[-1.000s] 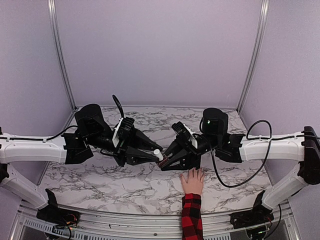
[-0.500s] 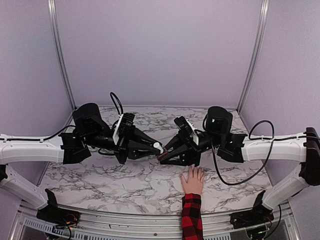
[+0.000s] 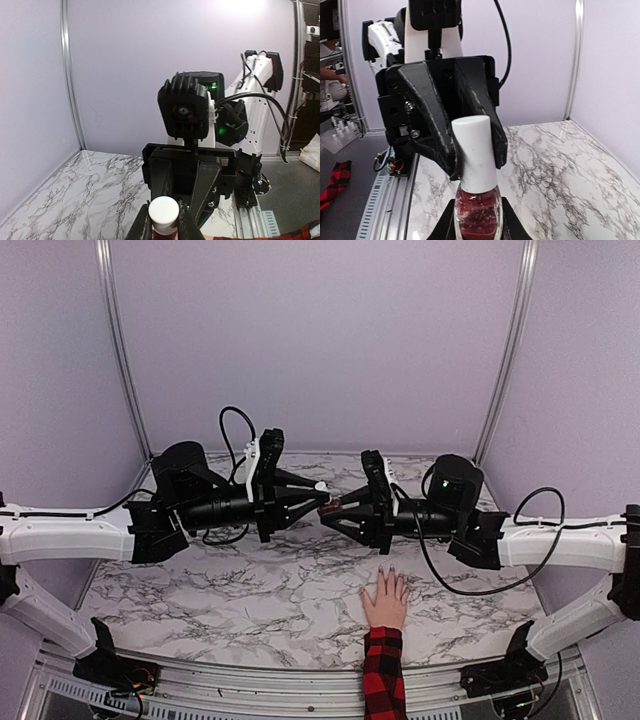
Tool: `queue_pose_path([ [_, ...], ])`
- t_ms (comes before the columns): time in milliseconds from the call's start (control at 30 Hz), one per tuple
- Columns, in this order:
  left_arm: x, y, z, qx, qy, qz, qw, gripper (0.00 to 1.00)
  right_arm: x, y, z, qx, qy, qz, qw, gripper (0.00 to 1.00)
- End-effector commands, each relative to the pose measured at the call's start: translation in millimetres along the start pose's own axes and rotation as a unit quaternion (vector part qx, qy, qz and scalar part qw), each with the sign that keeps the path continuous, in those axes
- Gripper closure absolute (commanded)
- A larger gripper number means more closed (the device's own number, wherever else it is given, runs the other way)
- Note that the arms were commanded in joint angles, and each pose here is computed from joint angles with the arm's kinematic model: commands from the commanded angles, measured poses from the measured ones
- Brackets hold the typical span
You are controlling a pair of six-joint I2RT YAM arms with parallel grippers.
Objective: Paint the nails
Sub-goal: Unscrew the cap of the nail polish bottle.
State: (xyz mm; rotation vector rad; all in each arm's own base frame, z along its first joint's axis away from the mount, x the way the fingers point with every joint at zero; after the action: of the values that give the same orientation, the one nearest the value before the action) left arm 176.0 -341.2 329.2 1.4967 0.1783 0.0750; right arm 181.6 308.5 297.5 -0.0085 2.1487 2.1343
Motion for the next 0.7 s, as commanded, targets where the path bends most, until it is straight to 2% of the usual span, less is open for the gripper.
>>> queue_pose_path([
  [0,19,1,14,-0.027,0.075,-0.042,0.996,1.0,-31,-3,-1,0.019,-0.143,-0.001,0.989,1.0],
  [133,31,-6,24,-0.045,0.129,-0.079,0.988,1.0,-52,-13,-4,0.043,-0.247,-0.019,0.968,1.0],
  [233,40,-16,35,-0.051,0.172,-0.103,0.978,1.0,-60,-19,-2,0.049,-0.289,-0.023,0.956,1.0],
  [400,61,-41,43,-0.055,0.272,-0.144,0.95,1.0,-71,-32,3,0.072,-0.353,-0.038,0.932,1.0],
  [667,71,-55,47,-0.077,0.304,-0.179,0.932,1.0,-79,-42,0,0.071,-0.405,-0.048,0.91,1.0],
])
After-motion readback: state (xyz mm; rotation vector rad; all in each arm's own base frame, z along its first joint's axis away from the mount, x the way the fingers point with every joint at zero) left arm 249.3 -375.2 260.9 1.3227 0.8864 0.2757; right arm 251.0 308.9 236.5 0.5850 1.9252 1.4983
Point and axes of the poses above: each gripper's point midway between its finger pads, its own z axis out along the fingers, its own x axis along the line the jaws close on, y = z × x, the point moved 7 cm from there along -z, back along the fingers, and after that the axes turned 6 degrees about -z, right-handed, at the moved point
